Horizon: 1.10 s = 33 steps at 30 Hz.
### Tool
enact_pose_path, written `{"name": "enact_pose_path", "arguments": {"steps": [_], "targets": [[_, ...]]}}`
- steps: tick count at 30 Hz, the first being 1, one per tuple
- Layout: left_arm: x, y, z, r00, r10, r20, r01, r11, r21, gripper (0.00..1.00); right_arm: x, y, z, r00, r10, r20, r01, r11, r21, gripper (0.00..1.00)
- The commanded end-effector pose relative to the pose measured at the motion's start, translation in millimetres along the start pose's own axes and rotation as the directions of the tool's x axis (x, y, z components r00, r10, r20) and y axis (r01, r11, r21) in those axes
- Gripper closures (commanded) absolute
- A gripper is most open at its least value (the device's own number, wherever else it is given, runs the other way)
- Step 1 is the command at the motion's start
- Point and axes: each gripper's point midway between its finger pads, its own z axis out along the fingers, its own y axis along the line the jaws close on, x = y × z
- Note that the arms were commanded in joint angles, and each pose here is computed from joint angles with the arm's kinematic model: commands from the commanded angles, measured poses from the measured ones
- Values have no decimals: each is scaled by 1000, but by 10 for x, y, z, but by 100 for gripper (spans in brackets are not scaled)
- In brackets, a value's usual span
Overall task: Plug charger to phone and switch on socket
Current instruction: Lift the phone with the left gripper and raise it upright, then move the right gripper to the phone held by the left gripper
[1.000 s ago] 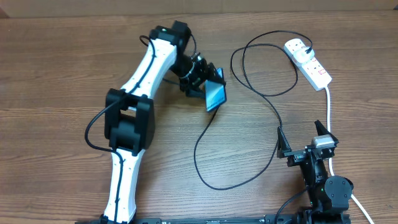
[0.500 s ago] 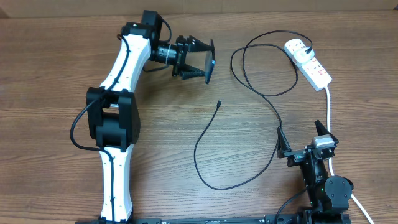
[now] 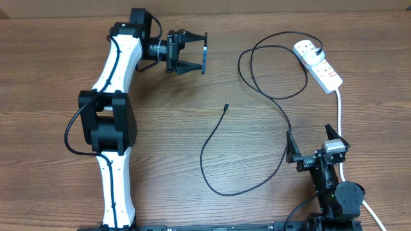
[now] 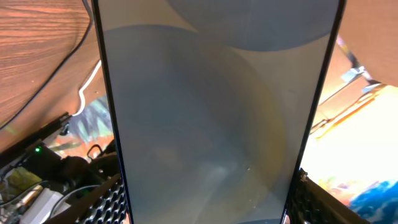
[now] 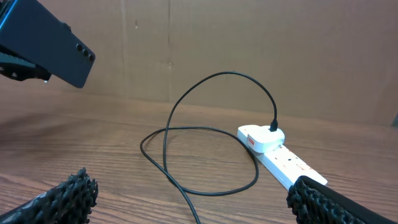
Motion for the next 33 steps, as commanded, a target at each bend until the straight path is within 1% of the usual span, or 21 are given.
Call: {"name": "enact_pose_path", "arguments": {"steps": [1, 2, 3, 4, 5, 6, 8, 10, 13, 15, 16, 18, 19, 21, 23, 25, 27, 29, 31, 32, 33], "targets": [[138, -160, -34, 998, 12, -55, -10, 999, 47, 35, -112, -17, -5, 998, -15, 56, 14, 1000, 9, 0], [138, -160, -34, 998, 12, -55, -9, 999, 47, 35, -214, 25, -13, 995, -18, 98, 20, 1000, -15, 0], [138, -160, -34, 998, 12, -55, -9, 999, 47, 34, -394, 249, -56, 985, 27, 169, -2, 989, -149, 0], [138, -160, -34, 998, 13, -55, -10, 999, 47, 35, -438, 353, -83, 982, 58, 180, -18, 976, -215, 0], [138, -160, -34, 998, 12, -55, -10, 999, 47, 34, -497, 616, -176, 975, 152, 164, -79, 920, -383, 0], [138, -160, -34, 998, 12, -55, -10, 999, 47, 35, -542, 780, -262, 967, 215, 137, -123, 863, -489, 0], [138, -160, -34, 998, 13, -55, -10, 999, 47, 34, -789, 881, -401, 933, 325, 155, -180, 793, -582, 0], [137, -160, -34, 998, 12, -54, -10, 999, 47, 34, -1108, 861, -541, 885, 398, 243, -177, 769, -615, 0], [138, -160, -34, 998, 13, -55, -10, 999, 47, 34, -1642, 758, -778, 805, 445, 394, -135, 782, -608, 0], [138, -160, -34, 998, 12, -55, -10, 999, 47, 35, -1857, 711, -797, 809, 432, 398, -145, 803, -579, 0], [138, -160, -34, 998, 12, -55, -10, 999, 47, 34, -1951, 702, -776, 831, 406, 380, -145, 818, -557, 0], [137, -160, -34, 998, 12, -54, -10, 999, 47, 35, -2075, 676, -678, 888, 344, 306, -155, 850, -504, 0], [137, -160, -34, 998, 12, -54, -10, 999, 47, 35, -2124, 647, -595, 921, 312, 233, -175, 866, -468, 0], [137, -160, -34, 998, 12, -54, -10, 999, 47, 35, -2161, 574, -449, 952, 290, 99, -228, 885, -405, 0], [137, -159, -34, 998, 12, -54, -10, 999, 47, 35, -2190, 573, -311, 963, 264, -58, -266, 885, -383, 0], [133, -156, -34, 999, 7, -52, -5, 999, 45, 34, -2227, 680, -228, 944, 271, -188, -327, 841, -431, 0], [120, -147, -33, 999, -2, -45, 4, 999, 39, 34, -2215, 878, -207, 901, 278, -332, -420, 746, -516, 0], [115, -143, -30, 999, -4, -42, 5, 999, 37, 34, -2276, 995, -113, 867, 297, -400, -491, 654, -576, 0], [112, -141, -28, 999, -4, -40, 5, 999, 35, 34, -2290, 1019, 37, 807, 350, -476, -584, 591, -556, 0], [114, -139, -23, 999, -4, -41, 5, 999, 35, 34, -2266, 1012, 135, 797, 354, -490, -596, 599, -535, 0], [118, -137, -12, 999, -4, -43, 5, 999, 33, 34, -2188, 947, 291, 782, 373, -500, -605, 651, -459, 0]]}}
